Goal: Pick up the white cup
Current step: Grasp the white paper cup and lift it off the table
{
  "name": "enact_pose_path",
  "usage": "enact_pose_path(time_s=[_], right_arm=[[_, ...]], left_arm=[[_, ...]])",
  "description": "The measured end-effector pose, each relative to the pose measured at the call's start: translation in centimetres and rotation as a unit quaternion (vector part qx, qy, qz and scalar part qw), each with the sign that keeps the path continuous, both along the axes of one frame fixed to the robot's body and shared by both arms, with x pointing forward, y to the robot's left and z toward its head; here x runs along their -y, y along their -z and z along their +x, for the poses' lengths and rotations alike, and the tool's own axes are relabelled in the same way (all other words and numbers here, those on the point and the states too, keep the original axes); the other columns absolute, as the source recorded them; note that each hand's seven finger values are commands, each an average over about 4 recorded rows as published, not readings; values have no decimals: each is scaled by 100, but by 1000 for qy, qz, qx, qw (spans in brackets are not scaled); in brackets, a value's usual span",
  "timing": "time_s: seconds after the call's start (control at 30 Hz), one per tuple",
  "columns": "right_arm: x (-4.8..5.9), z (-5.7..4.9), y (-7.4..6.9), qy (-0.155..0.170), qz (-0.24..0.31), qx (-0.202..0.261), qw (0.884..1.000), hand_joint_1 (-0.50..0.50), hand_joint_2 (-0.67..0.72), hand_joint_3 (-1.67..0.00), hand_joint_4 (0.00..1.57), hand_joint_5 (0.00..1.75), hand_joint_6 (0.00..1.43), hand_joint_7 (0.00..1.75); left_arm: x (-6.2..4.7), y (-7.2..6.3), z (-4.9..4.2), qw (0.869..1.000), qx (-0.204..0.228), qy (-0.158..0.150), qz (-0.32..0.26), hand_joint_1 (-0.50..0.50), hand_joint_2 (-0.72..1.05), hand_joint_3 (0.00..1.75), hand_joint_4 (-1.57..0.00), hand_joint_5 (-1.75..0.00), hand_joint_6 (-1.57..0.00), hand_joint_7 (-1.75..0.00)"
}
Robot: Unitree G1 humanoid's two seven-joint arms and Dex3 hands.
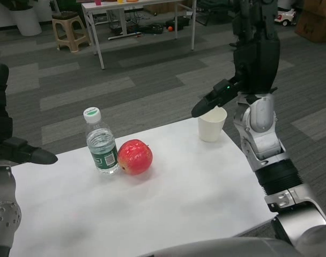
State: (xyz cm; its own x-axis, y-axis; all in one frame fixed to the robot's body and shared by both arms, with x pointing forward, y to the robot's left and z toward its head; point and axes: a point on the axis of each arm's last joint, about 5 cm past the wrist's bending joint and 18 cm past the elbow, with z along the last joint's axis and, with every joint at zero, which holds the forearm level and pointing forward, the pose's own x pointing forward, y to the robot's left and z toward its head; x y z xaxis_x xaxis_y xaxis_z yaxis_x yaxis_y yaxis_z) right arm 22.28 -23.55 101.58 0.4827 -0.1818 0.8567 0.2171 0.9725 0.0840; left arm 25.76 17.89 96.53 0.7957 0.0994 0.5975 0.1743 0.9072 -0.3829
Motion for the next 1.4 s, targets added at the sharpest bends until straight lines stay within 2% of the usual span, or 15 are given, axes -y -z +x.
enact_pose_path(time_s=[0.3, 0.6, 0.97, 1.17, 1.4], right_arm=[[35, -6, 60, 8, 4, -15, 1000, -42, 47, 0, 0, 0, 0, 0], [253, -3, 407, 62, 43, -106, 991, -42, 47, 0, 0, 0, 0, 0], [396, 0, 705, 97, 61, -187, 976, -42, 47, 0, 0, 0, 0, 0], [442, 10, 840, 99, 55, -230, 967, -42, 47, 0, 0, 0, 0, 0], [415, 34, 976, 90, 56, -267, 958, -42, 47, 0, 0, 0, 0, 0]], left_arm=[[-13, 4, 3, 1000, -5, -2, -1, -50, -55, 9, 0, -72, 0, 0], [-49, 79, 22, 1000, -30, -9, -3, -50, -55, 9, 0, -72, 0, 0], [-62, 137, 35, 999, -47, -12, -3, -50, -55, 9, 0, -72, 0, 0], [-65, 150, 38, 999, -51, -13, -3, -50, -55, 9, 0, -72, 0, 0], [-66, 153, 39, 999, -52, -13, -4, -50, -55, 9, 0, -72, 0, 0]])
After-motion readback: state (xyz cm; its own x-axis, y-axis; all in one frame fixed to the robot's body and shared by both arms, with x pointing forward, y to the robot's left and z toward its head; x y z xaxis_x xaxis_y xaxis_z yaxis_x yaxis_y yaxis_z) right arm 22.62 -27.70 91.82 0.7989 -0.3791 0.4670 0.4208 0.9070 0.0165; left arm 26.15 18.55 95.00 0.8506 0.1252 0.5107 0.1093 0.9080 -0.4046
